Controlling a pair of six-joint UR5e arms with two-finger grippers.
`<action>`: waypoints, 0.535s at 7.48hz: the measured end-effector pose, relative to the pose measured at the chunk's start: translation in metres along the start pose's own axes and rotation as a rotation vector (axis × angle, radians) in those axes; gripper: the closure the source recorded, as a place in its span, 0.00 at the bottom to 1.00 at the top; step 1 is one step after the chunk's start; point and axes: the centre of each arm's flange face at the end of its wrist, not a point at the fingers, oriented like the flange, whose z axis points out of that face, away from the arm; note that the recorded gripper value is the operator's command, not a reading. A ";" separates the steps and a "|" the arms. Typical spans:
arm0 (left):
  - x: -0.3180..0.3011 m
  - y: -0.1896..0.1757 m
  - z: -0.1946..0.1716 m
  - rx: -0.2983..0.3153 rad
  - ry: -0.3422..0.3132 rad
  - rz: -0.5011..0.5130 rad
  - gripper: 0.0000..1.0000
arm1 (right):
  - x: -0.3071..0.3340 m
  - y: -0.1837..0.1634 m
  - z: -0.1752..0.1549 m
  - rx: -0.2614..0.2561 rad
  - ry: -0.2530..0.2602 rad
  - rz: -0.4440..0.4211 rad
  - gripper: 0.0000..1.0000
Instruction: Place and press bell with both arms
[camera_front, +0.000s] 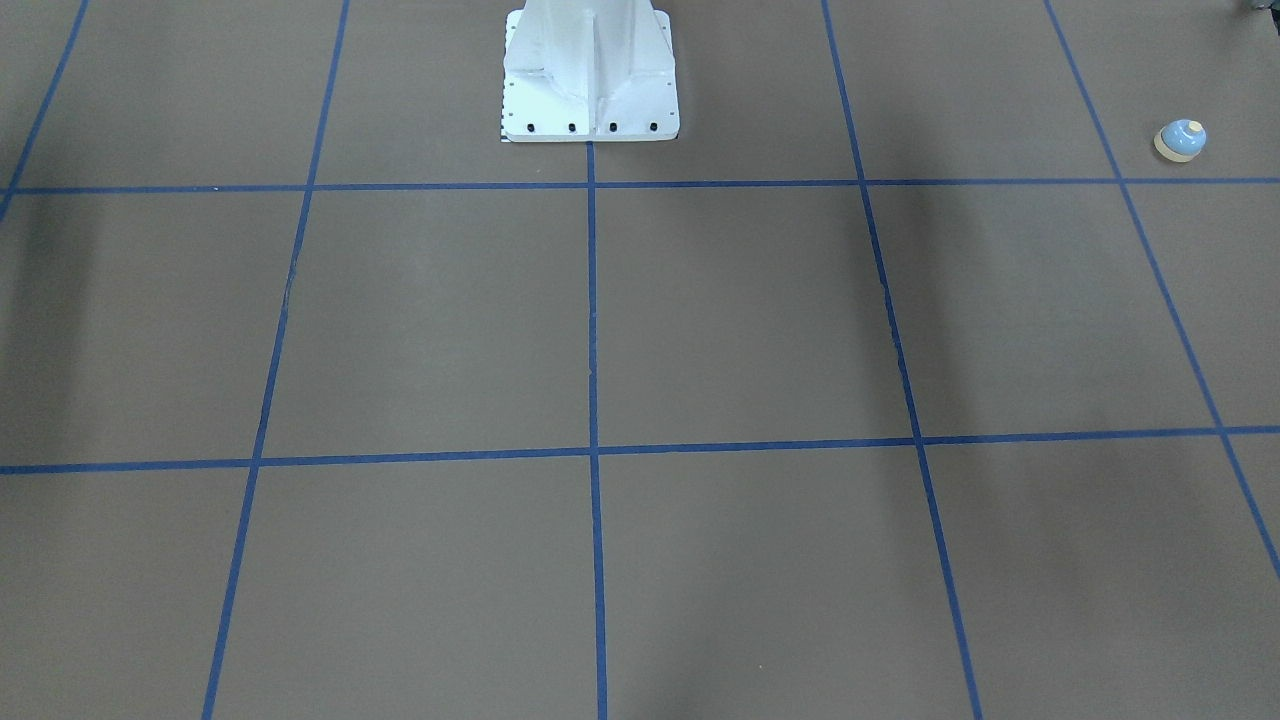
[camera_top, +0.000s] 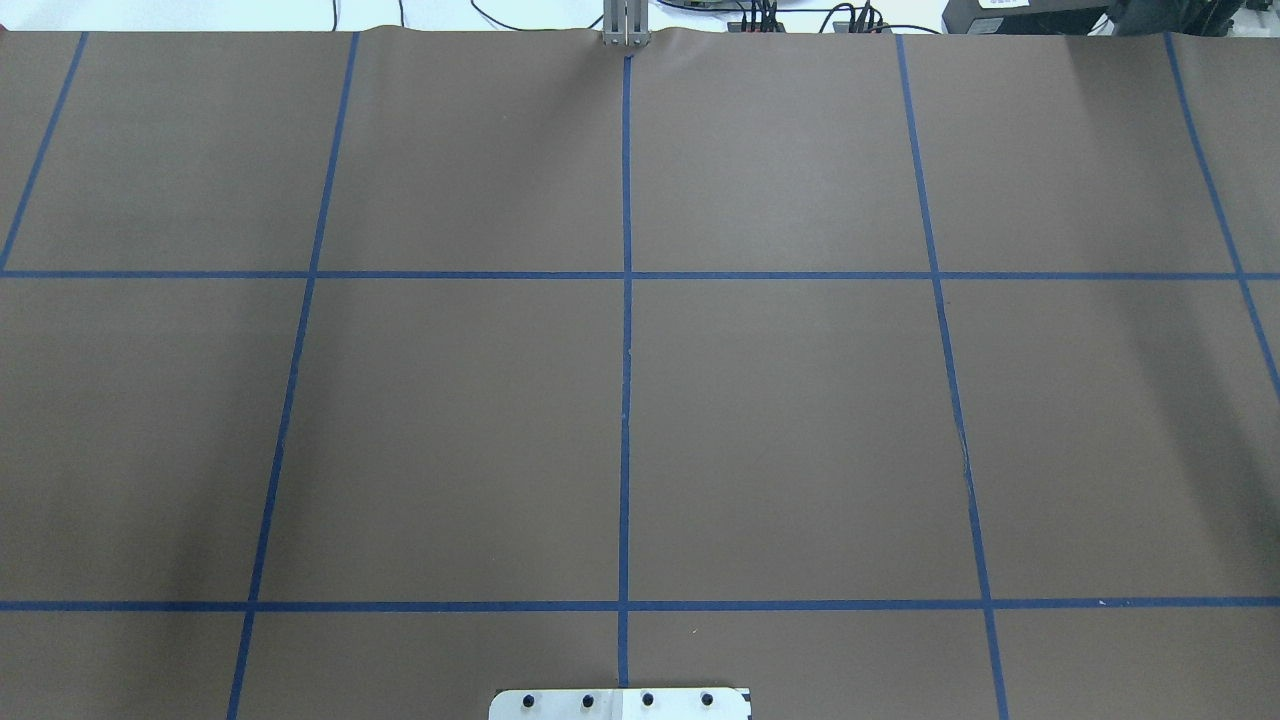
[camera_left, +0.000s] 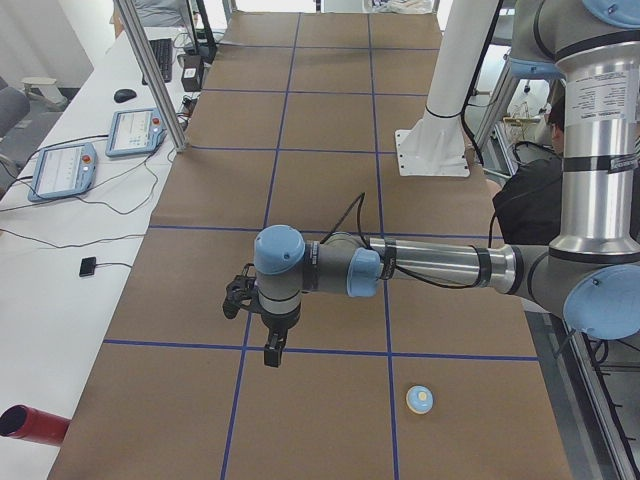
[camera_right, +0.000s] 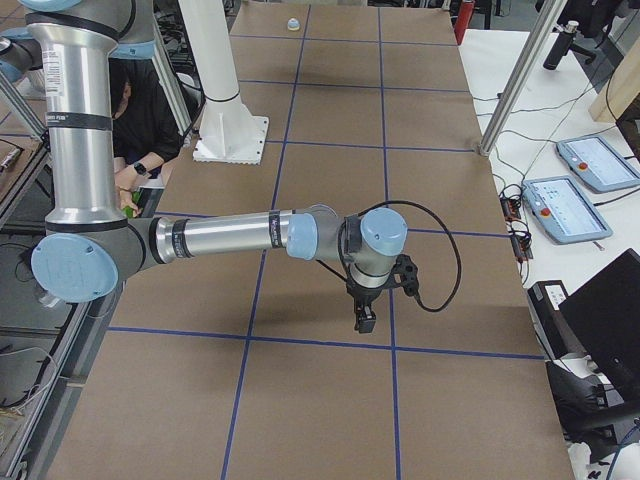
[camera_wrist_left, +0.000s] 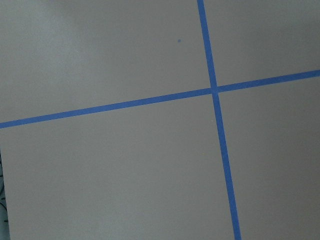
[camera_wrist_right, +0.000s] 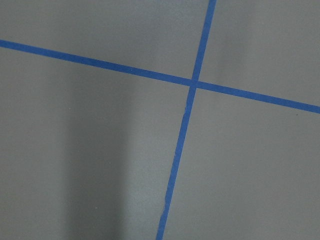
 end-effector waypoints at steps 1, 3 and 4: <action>-0.001 0.000 0.001 -0.001 -0.001 0.001 0.00 | -0.001 -0.002 -0.002 0.004 0.001 0.001 0.00; -0.003 0.001 0.003 -0.006 -0.002 -0.001 0.00 | -0.003 -0.005 -0.005 0.010 0.001 0.010 0.00; -0.003 0.002 0.004 -0.008 -0.003 -0.003 0.00 | -0.004 -0.006 -0.006 0.011 0.000 0.012 0.00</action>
